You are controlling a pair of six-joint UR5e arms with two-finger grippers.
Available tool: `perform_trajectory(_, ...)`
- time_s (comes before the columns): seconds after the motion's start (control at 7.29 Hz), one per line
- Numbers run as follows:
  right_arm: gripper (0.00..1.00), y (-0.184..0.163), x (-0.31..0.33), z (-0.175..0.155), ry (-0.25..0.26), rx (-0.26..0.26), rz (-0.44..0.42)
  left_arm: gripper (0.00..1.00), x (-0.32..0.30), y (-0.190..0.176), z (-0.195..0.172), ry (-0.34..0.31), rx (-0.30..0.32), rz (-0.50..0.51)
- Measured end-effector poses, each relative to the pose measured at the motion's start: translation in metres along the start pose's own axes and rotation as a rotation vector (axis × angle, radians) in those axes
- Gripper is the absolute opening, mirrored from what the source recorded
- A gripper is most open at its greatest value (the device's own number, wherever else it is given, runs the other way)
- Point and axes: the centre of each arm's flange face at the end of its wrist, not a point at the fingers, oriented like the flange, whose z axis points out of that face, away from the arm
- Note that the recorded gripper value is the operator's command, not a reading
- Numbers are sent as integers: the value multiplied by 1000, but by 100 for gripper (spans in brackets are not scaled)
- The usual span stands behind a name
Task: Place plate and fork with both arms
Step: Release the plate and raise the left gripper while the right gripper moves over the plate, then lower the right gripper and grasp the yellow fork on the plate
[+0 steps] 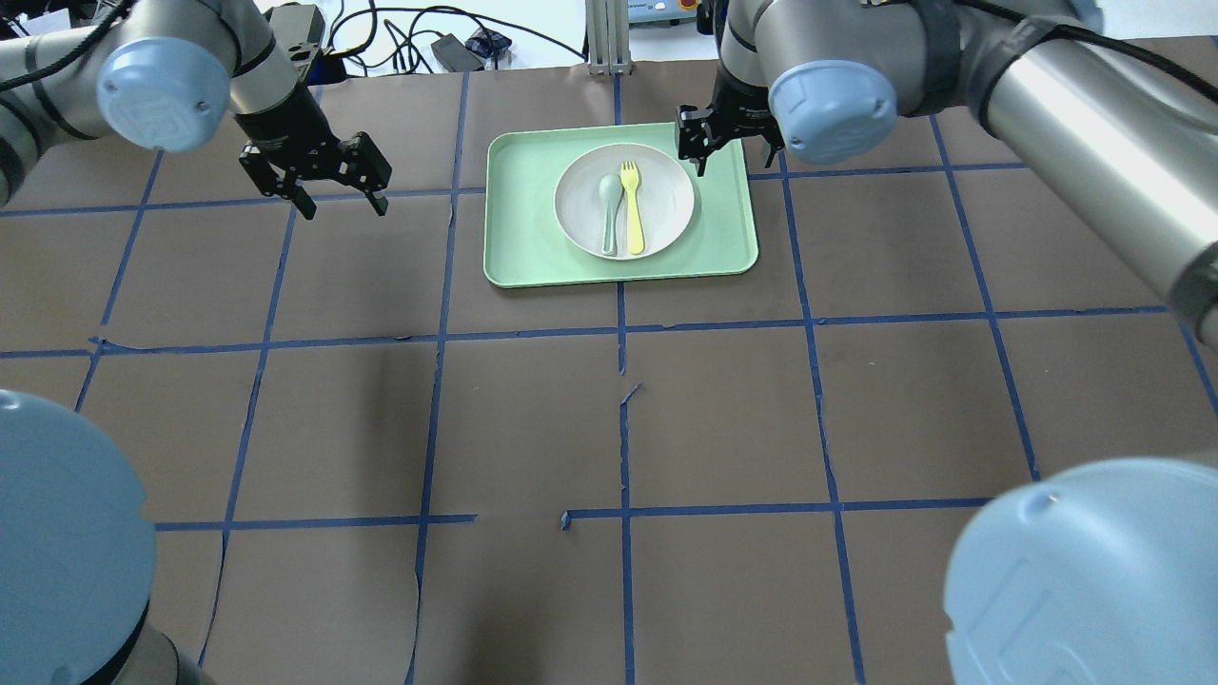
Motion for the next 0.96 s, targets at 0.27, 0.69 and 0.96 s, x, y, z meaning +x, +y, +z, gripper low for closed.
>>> perform_trajectory(0.27, 67, -23, -27, 54, -65, -8, -13, 100, -15, 16, 3, 4, -16, 8)
perform_trajectory(0.69, 61, -30, -39, 111, -112, -22, -20, 100, -16, 22, 8, 7, -24, 9)
perform_trajectory(0.96, 61, -29, -47, 125, -115, -32, -21, 100, -16, 23, 12, 12, -31, 10)
